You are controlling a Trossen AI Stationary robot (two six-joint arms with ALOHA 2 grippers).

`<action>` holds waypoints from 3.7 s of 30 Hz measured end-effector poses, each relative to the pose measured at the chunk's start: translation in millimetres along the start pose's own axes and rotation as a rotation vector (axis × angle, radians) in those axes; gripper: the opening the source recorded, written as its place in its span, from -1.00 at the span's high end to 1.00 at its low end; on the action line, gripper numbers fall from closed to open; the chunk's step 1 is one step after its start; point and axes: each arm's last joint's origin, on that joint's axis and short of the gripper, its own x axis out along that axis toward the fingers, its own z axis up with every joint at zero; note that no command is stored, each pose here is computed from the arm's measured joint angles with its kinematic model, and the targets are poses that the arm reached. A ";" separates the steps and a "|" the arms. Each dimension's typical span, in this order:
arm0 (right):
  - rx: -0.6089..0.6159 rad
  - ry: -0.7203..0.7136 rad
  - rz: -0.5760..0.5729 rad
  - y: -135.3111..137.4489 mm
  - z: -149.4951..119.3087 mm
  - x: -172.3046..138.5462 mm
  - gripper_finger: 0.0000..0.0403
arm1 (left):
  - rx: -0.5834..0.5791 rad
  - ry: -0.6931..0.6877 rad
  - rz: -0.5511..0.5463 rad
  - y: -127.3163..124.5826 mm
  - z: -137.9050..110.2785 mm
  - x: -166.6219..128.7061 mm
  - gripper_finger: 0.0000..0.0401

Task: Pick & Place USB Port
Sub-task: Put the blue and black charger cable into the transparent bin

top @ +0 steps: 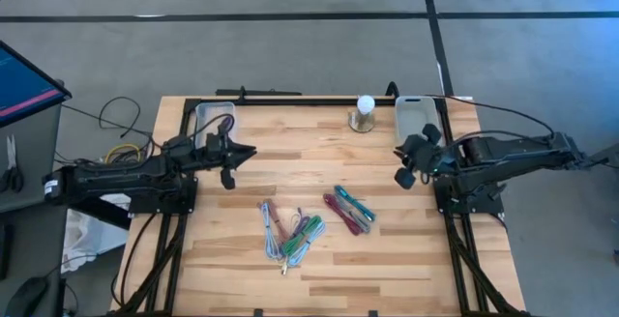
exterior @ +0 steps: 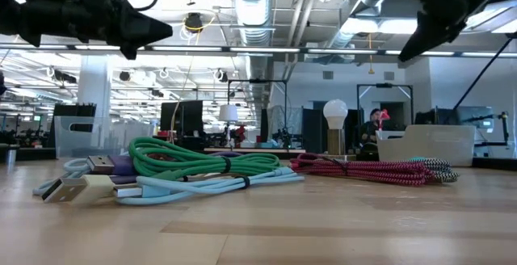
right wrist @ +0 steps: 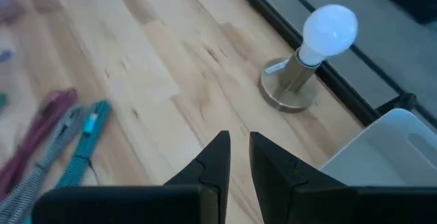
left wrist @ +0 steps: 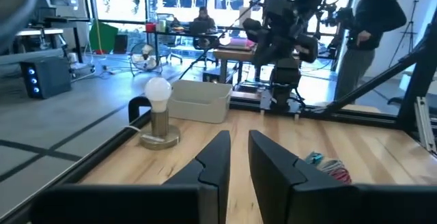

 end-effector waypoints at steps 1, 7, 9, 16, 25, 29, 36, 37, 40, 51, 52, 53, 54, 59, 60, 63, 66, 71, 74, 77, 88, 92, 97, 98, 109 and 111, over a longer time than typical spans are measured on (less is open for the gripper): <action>-0.034 0.011 0.000 1.8 0.1 2.2 0.75 | 0.000 0.000 0.000 -0.1 0.0 0.0 0.73; -0.233 0.064 0.074 13.1 1.2 12.6 0.75 | 0.021 -0.001 0.026 0.7 0.0 0.0 0.73; -0.193 0.053 0.094 17.3 4.1 15.6 0.75 | 0.022 -0.003 0.026 0.7 0.2 0.0 0.73; -0.020 0.270 0.028 19.9 -0.5 32.9 0.73 | 0.022 -0.007 0.026 0.7 0.8 0.0 0.73; -0.069 0.344 0.061 45.6 -0.3 66.7 0.44 | 0.022 -0.007 0.026 0.7 0.8 0.0 0.73; -0.100 0.363 0.330 62.0 4.1 74.8 0.27 | 0.023 -0.007 0.026 0.8 0.8 0.0 0.73; -0.129 0.333 0.588 77.4 10.8 81.2 0.15 | 0.024 -0.007 0.026 0.7 0.8 0.0 0.73; -0.131 0.341 0.590 79.1 10.0 82.9 0.14 | 0.024 -0.007 0.026 0.8 0.8 0.0 0.73; -0.149 0.385 0.587 86.4 3.9 87.0 0.14 | 0.023 -0.007 0.026 0.7 0.8 0.0 0.73; -0.168 0.502 0.492 114.7 -20.0 101.2 0.07 | 0.023 -0.007 0.026 0.7 0.8 0.0 0.73; -0.167 0.508 0.486 116.4 -21.6 101.8 0.06 | 0.023 -0.007 0.026 0.7 0.8 0.0 0.73; -0.162 0.510 0.480 117.7 -22.4 102.7 0.06 | 0.023 -0.007 0.026 0.7 0.8 0.0 0.73; -0.160 0.512 0.469 119.3 -23.9 103.4 0.06 | 0.023 -0.007 0.026 0.7 0.7 0.0 0.73; -0.175 0.524 0.470 129.3 -30.6 108.7 0.08 | 0.022 -0.007 0.025 0.6 0.8 0.0 0.73; -0.171 0.522 0.470 131.4 -31.5 110.4 0.09 | 0.022 -0.007 0.025 0.6 0.7 0.0 0.73; -0.168 0.527 0.468 135.5 -34.5 115.1 0.11 | 0.022 -0.007 0.025 0.6 0.6 0.0 0.73; -0.180 0.538 0.437 136.9 -38.5 120.0 0.14 | 0.020 -0.005 0.025 0.6 0.3 0.0 0.73; -0.209 0.531 0.381 138.8 -42.6 126.9 0.22 | -0.001 -0.002 0.022 0.5 -0.3 -0.1 0.73; -0.222 0.524 0.382 139.0 -42.4 127.2 0.33 | -0.001 -0.001 0.021 0.5 -0.4 -0.1 0.73; -0.237 0.510 0.368 137.3 -41.5 125.8 0.50 | -0.001 -0.001 0.021 0.5 -0.4 -0.1 0.73; -0.267 0.514 0.365 129.1 -38.0 115.0 0.86 | -0.001 0.000 0.021 0.5 -0.6 -0.1 0.73; -0.291 0.463 0.346 126.9 -33.5 110.2 0.93 | -0.001 0.000 0.021 0.5 -0.5 -0.1 0.73; -0.285 0.391 0.343 120.6 -23.3 99.9 0.92 | -0.001 0.000 0.021 0.5 -0.7 -0.1 0.73; -0.280 0.369 0.336 118.7 -20.7 97.0 0.92 | -0.001 0.000 0.021 0.5 -0.7 -0.1 0.73; -0.235 0.006 0.345 96.9 21.1 64.4 0.93 | -0.001 -0.003 0.000 0.0 -0.8 1.0 0.73; -0.242 -0.066 0.354 95.7 29.3 64.6 0.93 | 0.000 -0.020 -0.009 -0.2 0.3 2.7 0.73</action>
